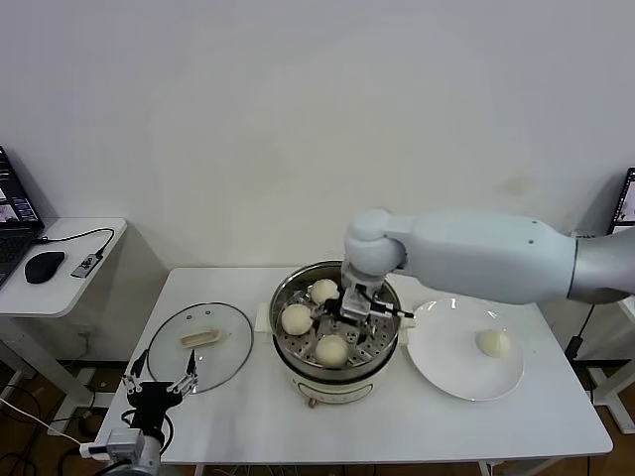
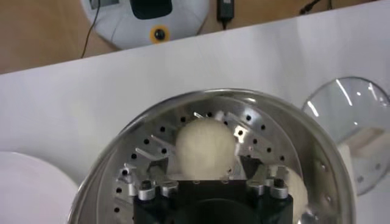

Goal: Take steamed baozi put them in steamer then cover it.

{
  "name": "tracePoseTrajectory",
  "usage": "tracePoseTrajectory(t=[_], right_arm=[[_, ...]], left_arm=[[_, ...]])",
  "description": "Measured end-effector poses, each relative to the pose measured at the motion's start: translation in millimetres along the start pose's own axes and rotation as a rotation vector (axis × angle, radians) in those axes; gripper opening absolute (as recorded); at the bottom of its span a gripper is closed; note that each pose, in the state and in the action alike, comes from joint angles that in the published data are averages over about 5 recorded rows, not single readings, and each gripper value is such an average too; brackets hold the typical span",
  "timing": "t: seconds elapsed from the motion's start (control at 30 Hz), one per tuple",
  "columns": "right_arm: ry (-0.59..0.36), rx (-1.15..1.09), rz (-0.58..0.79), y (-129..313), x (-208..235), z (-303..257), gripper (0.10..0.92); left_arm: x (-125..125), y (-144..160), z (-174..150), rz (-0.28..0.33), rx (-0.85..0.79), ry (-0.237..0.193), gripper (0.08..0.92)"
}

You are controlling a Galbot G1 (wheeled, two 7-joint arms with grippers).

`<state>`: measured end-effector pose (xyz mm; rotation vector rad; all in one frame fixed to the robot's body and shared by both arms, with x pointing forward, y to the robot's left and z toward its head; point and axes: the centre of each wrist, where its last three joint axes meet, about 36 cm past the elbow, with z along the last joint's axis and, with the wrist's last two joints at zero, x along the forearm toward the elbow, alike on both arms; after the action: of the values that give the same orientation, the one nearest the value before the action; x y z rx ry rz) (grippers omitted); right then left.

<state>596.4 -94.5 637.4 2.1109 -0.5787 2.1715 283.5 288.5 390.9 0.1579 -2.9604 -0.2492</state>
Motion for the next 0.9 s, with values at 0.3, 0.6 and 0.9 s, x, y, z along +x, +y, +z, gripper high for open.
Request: tracePoseTrajectory(t=[0.3, 0.6, 0.9], right_arm=[[0.087, -0.309, 0.082, 50.5, 44.8, 24.4, 0.823], [0.178, -0.718, 0.135, 151.1, 67.5, 46.3, 0.823], [0.234, -0.985, 0.101, 250.2, 51.8, 70.7, 0.823]], left_arm=[[-3.7, 3.9, -3.7, 0.013, -0.013, -0.013, 0.823], [-5.2, 0.5, -7.8, 0.043, -0.026, -0.025, 0.823], [-5.5, -5.2, -7.0, 0.062, -0.026, -0.025, 0.823]])
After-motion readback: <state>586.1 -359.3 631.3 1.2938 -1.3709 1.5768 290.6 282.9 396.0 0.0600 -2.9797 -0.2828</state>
